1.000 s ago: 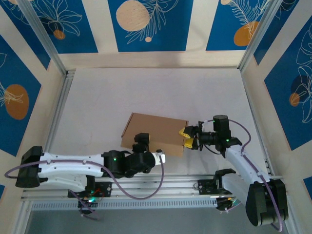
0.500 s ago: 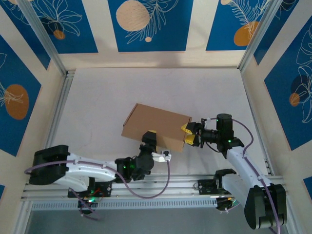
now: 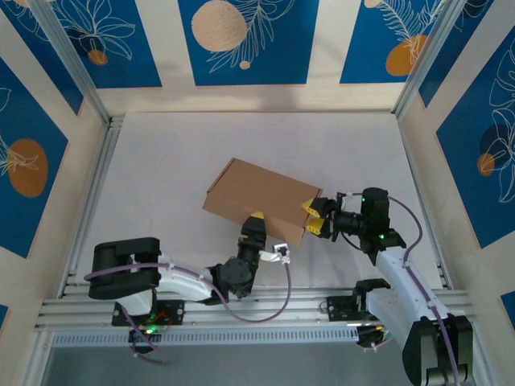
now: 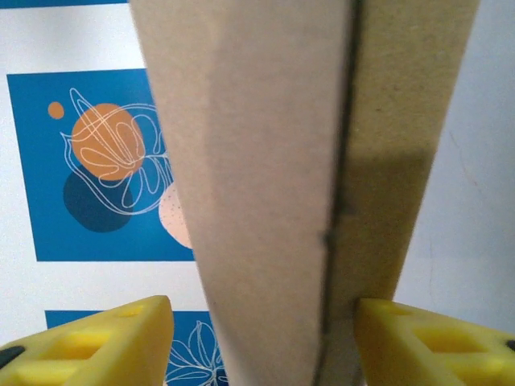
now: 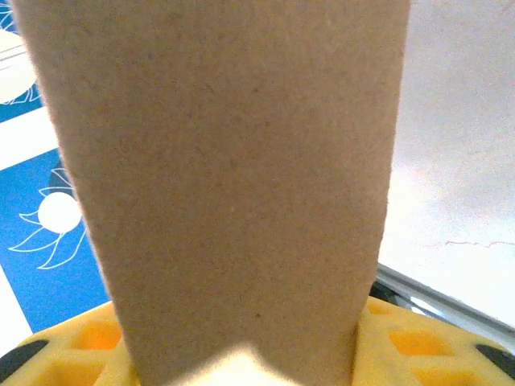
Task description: Fold the paper box
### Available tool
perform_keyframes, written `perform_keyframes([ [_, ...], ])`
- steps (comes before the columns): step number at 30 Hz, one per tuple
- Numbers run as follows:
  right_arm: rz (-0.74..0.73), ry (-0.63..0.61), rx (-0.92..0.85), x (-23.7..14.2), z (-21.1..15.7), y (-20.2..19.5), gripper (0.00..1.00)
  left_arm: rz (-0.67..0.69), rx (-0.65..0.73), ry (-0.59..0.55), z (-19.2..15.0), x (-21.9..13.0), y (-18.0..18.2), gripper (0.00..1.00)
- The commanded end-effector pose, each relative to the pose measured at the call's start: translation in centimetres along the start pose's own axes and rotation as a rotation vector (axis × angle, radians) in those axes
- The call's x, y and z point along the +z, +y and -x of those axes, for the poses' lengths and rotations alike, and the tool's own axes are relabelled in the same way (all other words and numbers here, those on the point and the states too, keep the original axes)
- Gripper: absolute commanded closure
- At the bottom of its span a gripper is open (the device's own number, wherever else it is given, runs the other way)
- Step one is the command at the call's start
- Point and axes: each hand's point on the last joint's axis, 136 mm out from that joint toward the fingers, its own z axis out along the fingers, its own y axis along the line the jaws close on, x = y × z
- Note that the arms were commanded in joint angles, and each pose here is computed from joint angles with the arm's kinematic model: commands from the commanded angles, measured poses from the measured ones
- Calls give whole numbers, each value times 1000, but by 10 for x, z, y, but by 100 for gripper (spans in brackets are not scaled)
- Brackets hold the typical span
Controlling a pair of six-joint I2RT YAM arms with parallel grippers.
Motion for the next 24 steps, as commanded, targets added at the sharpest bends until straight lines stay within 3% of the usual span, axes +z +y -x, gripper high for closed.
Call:
perform_keyframes([
  [1, 6, 187, 21, 0, -35, -3, 65, 69, -128, -69, 17, 4, 31, 44],
  [5, 7, 190, 21, -1, -36, -3, 61, 86, -166, -57, 12, 4, 45, 48],
  [12, 6, 187, 9, -1, -36, 1, 36, 104, -155, -42, 10, 3, 64, 48],
  [20, -15, 163, -32, -7, -34, 8, 27, 14, -171, -40, 5, 3, 56, 54],
  [24, -54, 111, -69, -14, -29, 8, 28, -134, -234, -40, -1, 2, 40, 56],
])
